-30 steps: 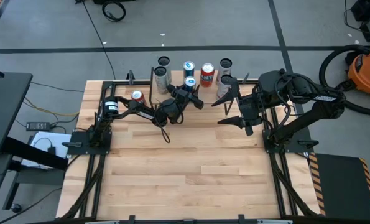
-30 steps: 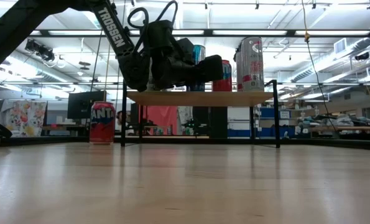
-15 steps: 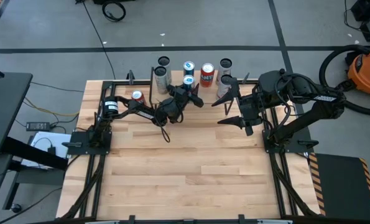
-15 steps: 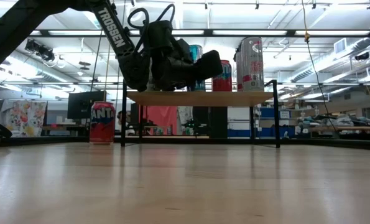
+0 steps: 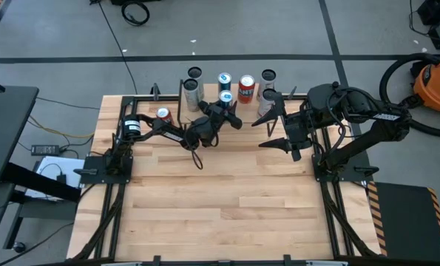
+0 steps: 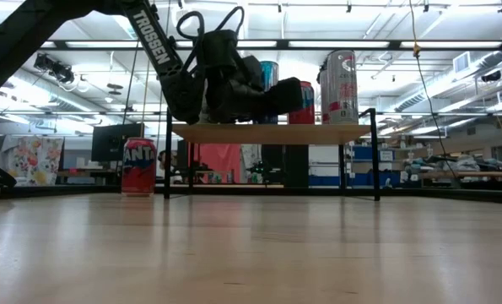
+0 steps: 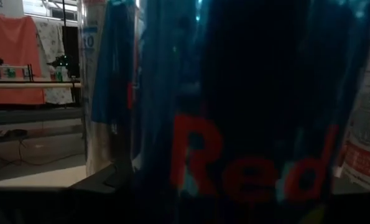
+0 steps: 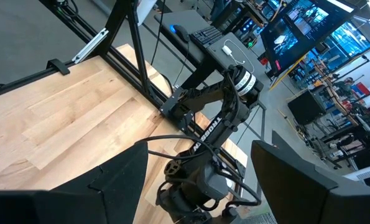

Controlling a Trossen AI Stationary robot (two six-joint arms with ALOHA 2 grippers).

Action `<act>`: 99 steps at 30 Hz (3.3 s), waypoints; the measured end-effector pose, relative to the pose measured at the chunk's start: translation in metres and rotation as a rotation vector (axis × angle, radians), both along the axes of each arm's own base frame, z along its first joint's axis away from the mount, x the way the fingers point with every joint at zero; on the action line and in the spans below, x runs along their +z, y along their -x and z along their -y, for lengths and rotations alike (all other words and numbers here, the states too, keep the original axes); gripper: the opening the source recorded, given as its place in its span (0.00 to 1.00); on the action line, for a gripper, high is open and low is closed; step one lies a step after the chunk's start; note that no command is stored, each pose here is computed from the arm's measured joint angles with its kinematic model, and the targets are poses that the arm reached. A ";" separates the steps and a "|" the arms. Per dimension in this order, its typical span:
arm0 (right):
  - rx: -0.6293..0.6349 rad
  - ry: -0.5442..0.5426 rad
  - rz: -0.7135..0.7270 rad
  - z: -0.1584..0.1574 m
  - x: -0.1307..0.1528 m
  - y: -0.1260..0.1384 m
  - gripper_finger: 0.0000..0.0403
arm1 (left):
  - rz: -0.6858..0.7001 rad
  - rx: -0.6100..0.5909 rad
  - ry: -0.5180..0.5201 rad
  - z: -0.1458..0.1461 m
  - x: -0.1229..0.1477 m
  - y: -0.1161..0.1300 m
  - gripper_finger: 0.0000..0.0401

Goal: Place canned beverage on shelf
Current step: Put the blue soda can on the shelf aligned with the other blue soda can

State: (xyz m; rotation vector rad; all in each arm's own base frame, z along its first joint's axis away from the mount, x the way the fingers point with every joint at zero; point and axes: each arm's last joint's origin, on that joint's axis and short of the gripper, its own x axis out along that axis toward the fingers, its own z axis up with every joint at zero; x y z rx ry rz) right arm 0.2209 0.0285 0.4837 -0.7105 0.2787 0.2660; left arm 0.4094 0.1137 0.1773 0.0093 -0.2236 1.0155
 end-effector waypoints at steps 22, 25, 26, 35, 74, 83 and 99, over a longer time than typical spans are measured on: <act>-0.001 -0.001 -0.023 0.000 -0.002 0.001 0.73 | -0.013 0.006 -0.017 0.000 0.001 0.000 0.78; -0.001 0.000 -0.029 0.000 -0.003 0.001 0.73 | -0.012 0.019 -0.013 0.000 0.001 0.001 0.78; -0.001 0.000 -0.029 0.000 -0.003 0.001 0.73 | -0.012 0.023 -0.012 0.001 0.001 0.001 0.78; -0.001 0.001 -0.029 0.000 -0.003 0.001 0.73 | -0.076 0.097 -0.037 0.003 0.001 0.002 0.78; -0.001 0.000 -0.029 0.000 -0.003 0.001 0.73 | -0.222 0.322 -0.096 0.050 0.035 -0.011 0.78; -0.002 -0.001 -0.031 0.000 -0.003 0.001 0.73 | -0.260 0.349 -0.107 0.049 0.035 -0.010 0.78; -0.001 0.002 -0.056 0.000 -0.005 0.002 0.73 | -0.239 0.329 -0.131 0.051 0.045 -0.008 0.78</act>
